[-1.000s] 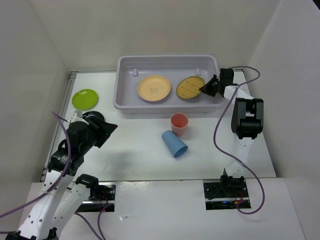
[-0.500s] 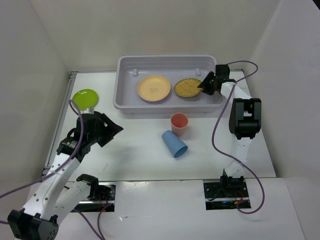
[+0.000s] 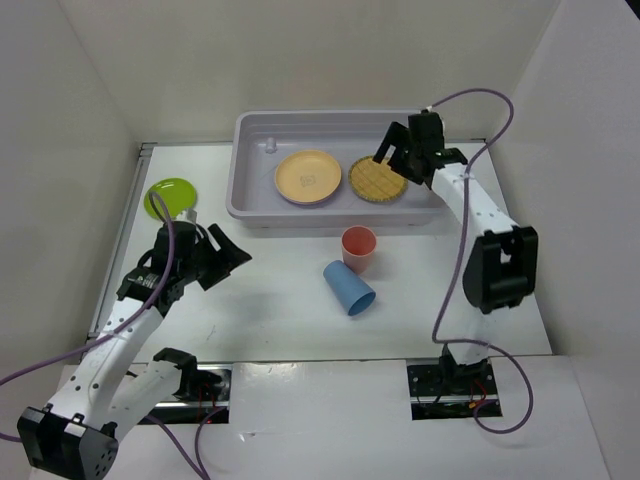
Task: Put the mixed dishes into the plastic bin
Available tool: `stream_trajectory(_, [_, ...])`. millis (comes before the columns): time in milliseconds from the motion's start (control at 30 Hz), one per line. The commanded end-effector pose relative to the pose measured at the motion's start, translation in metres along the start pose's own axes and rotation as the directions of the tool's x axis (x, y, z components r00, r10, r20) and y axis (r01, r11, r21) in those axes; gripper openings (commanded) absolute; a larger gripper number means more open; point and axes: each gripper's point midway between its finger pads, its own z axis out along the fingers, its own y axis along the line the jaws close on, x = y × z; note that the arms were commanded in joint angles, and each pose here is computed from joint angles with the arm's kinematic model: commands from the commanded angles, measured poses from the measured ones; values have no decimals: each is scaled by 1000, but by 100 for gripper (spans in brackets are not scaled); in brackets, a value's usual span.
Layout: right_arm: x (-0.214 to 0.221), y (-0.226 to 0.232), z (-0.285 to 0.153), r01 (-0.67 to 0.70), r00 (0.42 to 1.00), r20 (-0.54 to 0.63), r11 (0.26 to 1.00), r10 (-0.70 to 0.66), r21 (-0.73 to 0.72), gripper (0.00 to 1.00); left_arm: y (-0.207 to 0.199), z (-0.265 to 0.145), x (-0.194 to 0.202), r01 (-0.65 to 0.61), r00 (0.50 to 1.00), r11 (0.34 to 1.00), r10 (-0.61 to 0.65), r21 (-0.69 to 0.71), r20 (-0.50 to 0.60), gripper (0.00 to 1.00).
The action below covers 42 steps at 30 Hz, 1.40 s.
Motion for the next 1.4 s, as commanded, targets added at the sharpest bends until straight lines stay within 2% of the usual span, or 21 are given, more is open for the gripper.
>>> stream_trajectory(0, [-11, 16, -74, 69, 992, 104, 998, -70, 16, 96, -19, -9, -10, -46, 999, 997, 44, 64, 24, 79])
stream_trajectory(33, [-13, 22, -94, 73, 990, 122, 997, -72, -7, 96, -19, -9, -10, -46, 999, 997, 44, 64, 24, 79])
stream_trajectory(67, [2, 19, -97, 85, 993, 87, 996, -84, -7, 96, -18, -7, -8, -55, 998, 996, 54, 70, 18, 79])
stream_trajectory(100, [6, 17, -103, 95, 992, 78, 995, -94, -11, 92, -18, -7, -8, -55, 998, 996, 54, 70, 18, 79])
stream_trajectory(133, [16, 21, -108, 106, 993, 57, 994, -104, -32, 87, -20, -7, -9, -57, 998, 995, 55, 77, 24, 79])
stream_trajectory(167, [25, 19, -115, 112, 993, 41, 993, -111, -41, 76, -20, -6, -7, -55, 998, 995, 55, 77, 10, 79])
stream_trajectory(267, [50, 10, -124, 129, 992, -7, 991, -129, -39, 50, -17, -4, -5, -63, 998, 996, 63, 71, 5, 79])
stream_trajectory(300, [55, 6, -124, 130, 991, -15, 991, -130, -35, 48, -17, -4, -5, -63, 998, 996, 63, 71, 5, 79])
stream_trajectory(333, [66, -4, -123, 134, 990, -45, 991, -134, -15, 48, -16, -2, -3, -63, 998, 995, 63, 76, -3, 79])
stream_trajectory(367, [71, -3, -125, 141, 989, -52, 990, -142, -21, 54, -16, -2, -3, -63, 998, 995, 63, 76, -3, 79])
stream_trajectory(467, [92, -8, -121, 168, 980, -100, 986, -169, -21, 61, -15, 0, -2, -53, 999, 996, 54, 76, -4, 81])
stream_trajectory(567, [111, -9, -114, 192, 970, -146, 981, -192, -17, 65, -14, 1, -1, -53, 999, 996, 54, 76, -4, 81])
stream_trajectory(967, [177, -9, -81, 266, 920, -297, 964, -256, -7, 65, -11, 3, 1, -52, 999, 996, 53, 69, -10, 81])
stream_trajectory(1067, [183, -15, -74, 258, 919, -313, 966, -240, 19, 55, -9, 3, 3, -52, 999, 996, 52, 68, -11, 82])
stream_trajectory(1167, [190, -16, -75, 270, 910, -333, 963, -247, 24, 34, -6, 4, 6, -50, 999, 997, 51, 62, -17, 82])
stream_trajectory(1200, [189, -20, -75, 276, 910, -333, 960, -248, 39, 20, -6, 4, 6, -50, 999, 997, 51, 62, -17, 82])
stream_trajectory(1267, [183, -14, -82, 275, 914, -323, 961, -247, 42, 10, -6, 4, 6, -50, 999, 997, 51, 62, -17, 82])
stream_trajectory(1300, [182, -14, -87, 275, 914, -323, 961, -247, 42, 2, -6, 6, 5, -50, 999, 997, 51, 62, -17, 82])
stream_trajectory(1367, [176, -7, -102, 280, 912, -321, 959, -257, 29, 0, -6, 6, 5, -50, 999, 997, 51, 62, -17, 82])
